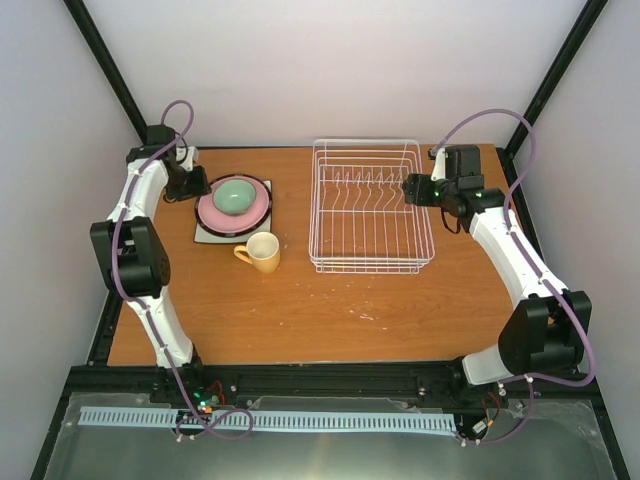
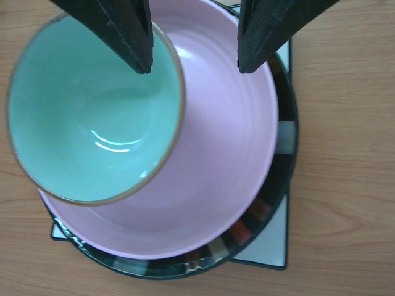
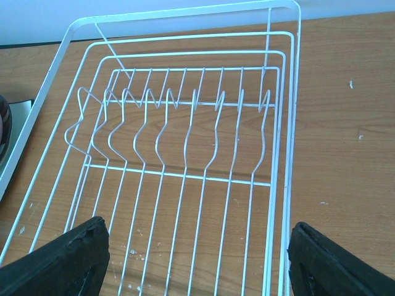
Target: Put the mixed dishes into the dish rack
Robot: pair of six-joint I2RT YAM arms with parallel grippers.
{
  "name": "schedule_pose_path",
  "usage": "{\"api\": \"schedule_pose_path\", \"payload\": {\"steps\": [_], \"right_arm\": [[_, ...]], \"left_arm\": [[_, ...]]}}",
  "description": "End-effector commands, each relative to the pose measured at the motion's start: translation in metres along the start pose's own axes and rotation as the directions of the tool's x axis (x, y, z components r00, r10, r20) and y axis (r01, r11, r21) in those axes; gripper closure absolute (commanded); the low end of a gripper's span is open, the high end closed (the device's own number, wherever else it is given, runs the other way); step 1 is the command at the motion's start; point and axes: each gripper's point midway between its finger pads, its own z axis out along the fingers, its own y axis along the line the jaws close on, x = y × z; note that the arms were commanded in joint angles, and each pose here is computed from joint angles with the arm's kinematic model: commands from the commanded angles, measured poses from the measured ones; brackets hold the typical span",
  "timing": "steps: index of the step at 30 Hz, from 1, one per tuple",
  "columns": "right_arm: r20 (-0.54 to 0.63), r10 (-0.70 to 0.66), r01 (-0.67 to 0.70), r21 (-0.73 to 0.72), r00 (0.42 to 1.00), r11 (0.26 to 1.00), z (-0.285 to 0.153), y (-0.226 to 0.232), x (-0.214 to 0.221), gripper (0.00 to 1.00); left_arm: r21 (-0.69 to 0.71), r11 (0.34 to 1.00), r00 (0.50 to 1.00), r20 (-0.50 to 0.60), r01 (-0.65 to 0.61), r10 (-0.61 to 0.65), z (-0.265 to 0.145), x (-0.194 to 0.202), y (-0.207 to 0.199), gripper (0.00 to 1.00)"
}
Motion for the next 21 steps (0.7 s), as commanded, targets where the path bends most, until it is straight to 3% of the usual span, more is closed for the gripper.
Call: {"api": "schedule_pose_path", "payload": {"steps": [1,15,21], "right_arm": [[0.009,-0.005,0.005,-0.009,1.000,1.000,-0.002,0.003,-0.003,0.22],[0.009,-0.023,0.022,0.020,1.000,1.000,-0.003,-0.001,-0.003,0.23],[0.001,-0.013,0.013,0.016,1.000,1.000,-0.001,-0.001,-0.001,0.23]], "left_arm": [[0.079,0.996,0.999,-0.005,-0.044,0.044,0.002,-0.002,-0.025,0.61],[0.010,0.997,0.994,-0.074,-0.076,0.076,0.033,0.010,-0.030,0.61],[0.003,0.996,0.995,0.043,-0.093,0.093,0.002,-0.019,-0.038,0.60]]}}
